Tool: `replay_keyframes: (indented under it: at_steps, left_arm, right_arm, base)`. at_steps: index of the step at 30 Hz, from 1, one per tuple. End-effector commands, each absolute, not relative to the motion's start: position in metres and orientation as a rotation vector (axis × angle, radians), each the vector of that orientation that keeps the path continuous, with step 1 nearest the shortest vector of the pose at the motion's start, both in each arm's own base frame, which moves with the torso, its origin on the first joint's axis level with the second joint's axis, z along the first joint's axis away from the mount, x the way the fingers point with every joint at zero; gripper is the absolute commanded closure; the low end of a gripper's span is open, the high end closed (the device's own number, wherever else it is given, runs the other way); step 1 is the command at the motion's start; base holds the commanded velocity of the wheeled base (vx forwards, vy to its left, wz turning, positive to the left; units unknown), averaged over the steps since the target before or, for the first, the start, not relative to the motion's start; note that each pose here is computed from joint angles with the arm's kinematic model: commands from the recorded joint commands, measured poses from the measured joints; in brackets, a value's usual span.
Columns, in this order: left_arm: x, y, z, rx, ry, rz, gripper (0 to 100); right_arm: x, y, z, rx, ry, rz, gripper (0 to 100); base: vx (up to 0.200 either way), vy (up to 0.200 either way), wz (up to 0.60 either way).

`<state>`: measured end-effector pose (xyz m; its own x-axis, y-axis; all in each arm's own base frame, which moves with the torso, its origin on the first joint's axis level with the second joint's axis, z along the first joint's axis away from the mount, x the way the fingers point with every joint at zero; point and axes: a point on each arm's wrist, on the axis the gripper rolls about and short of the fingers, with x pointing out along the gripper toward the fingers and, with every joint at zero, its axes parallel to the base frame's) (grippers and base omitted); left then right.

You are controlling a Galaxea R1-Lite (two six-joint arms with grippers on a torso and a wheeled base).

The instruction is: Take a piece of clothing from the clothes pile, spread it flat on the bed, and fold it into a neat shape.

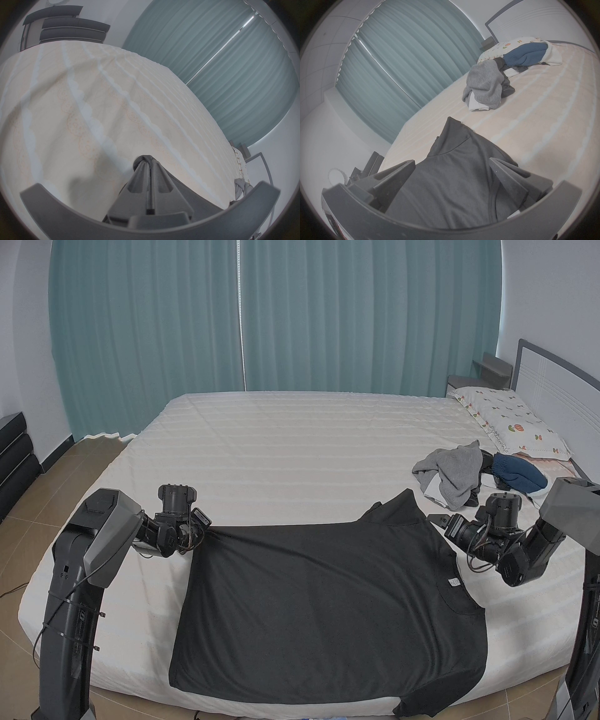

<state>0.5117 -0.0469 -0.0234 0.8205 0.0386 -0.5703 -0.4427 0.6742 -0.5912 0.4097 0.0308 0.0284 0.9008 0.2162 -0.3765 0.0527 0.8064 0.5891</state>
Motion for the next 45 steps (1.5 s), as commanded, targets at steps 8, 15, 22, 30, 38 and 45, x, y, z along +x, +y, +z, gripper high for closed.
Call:
replay_keyframes:
  at_steps: [8, 15, 22, 30, 38, 45]
  left_arm:
    - [0.506, -0.046, -0.024, -0.795, 0.577, 0.298, 100]
    - [0.503, -0.047, -0.024, -0.793, 0.587, 0.299, 100]
    - [0.502, -0.047, -0.027, -0.790, 0.594, 0.305, 100]
    - [0.501, -0.047, -0.027, -0.790, 0.599, 0.305, 100]
    - [0.501, -0.047, -0.027, -0.790, 0.599, 0.305, 100]
    - [0.501, -0.046, -0.028, -0.790, 0.600, 0.307, 100]
  right_arm:
    - [0.483, 0.038, -0.031, 0.506, 0.519, 0.092, 0]
    - [0.511, 0.036, -0.039, 0.494, 0.444, 0.080, 0]
    - [0.525, 0.035, -0.055, 0.500, 0.448, 0.054, 0]
    - [0.531, 0.030, -0.055, 0.506, 0.423, 0.051, 100]
    - [0.516, 0.027, -0.028, 0.541, 0.435, 0.051, 100]
    - [0.500, 0.010, -0.022, 0.523, 0.452, 0.025, 100]
  base:
    - [0.000, 0.000, 0.00]
    - [0.000, 0.000, 0.00]
    - [0.000, 0.000, 0.00]
    - [0.000, 0.000, 0.00]
    - [0.000, 0.000, 0.00]
    - [0.000, 0.000, 0.00]
